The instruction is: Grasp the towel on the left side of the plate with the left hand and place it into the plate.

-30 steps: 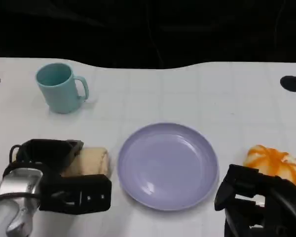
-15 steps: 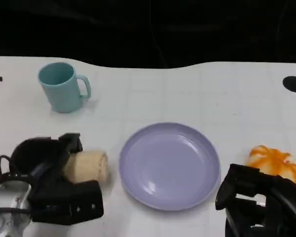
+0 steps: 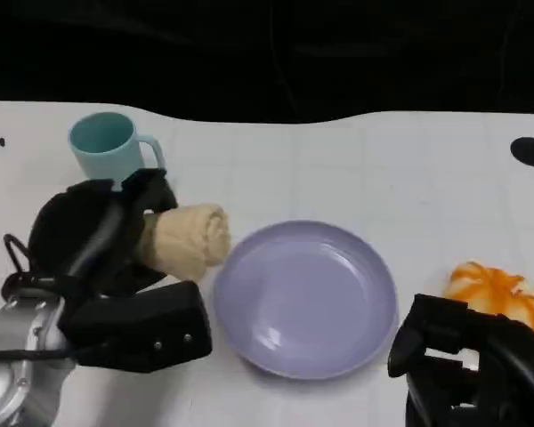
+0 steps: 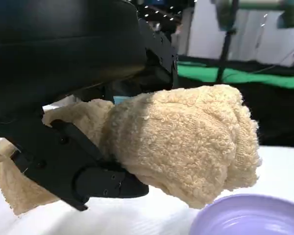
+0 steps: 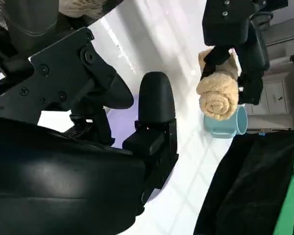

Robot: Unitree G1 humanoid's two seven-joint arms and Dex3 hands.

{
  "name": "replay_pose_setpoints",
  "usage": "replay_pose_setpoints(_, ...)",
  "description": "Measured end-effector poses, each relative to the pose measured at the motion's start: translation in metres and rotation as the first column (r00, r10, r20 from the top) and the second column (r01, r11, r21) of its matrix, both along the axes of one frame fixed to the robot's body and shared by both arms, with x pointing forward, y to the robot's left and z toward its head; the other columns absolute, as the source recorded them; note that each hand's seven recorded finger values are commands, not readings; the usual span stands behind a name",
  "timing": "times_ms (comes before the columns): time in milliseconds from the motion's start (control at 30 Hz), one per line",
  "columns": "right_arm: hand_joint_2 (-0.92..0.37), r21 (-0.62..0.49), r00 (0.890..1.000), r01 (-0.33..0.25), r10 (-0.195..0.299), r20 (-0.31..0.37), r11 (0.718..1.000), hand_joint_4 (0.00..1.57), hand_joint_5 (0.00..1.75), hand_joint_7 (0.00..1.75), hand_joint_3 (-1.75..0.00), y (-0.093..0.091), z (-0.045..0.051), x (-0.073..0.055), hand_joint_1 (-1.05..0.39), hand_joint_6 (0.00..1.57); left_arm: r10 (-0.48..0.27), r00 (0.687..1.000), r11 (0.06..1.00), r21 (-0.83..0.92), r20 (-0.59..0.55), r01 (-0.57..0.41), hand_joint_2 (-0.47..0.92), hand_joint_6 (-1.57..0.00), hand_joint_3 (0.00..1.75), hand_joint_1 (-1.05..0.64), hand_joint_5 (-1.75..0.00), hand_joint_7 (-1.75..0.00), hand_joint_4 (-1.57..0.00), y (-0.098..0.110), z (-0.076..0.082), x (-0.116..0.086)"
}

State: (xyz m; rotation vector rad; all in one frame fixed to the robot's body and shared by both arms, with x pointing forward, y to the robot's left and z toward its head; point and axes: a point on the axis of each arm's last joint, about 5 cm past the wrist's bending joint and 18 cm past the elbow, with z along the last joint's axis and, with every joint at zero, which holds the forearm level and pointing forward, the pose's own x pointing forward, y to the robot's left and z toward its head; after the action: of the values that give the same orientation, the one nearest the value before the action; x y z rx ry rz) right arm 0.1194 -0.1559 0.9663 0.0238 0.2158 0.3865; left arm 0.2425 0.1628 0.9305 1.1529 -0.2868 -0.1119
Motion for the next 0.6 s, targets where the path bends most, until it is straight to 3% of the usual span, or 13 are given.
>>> replay_pose_setpoints(367,-0.51,0.006,1.000,0.007,-0.006,-0.016,1.000,0.73,1.75,1.59,-1.30,-0.001,-0.0034,0.000,-0.10,0.64,-0.201,0.977,0.974,-0.119,-0.068,0.192,0.42,-0.72,1.20,-0.20,-1.75,-1.75,-0.91,-0.047,0.022,0.002)
replay_pose_setpoints(600,-0.53,0.007,1.000,0.000,0.000,-0.018,1.000,0.72,1.75,1.60,-1.28,-0.002,-0.0033,-0.001,-0.09,0.63,-0.288,0.954,0.952,-0.129,-0.087,0.276,0.49,-0.71,1.06,-0.21,-1.75,-1.74,-0.91,-0.078,0.032,0.004)
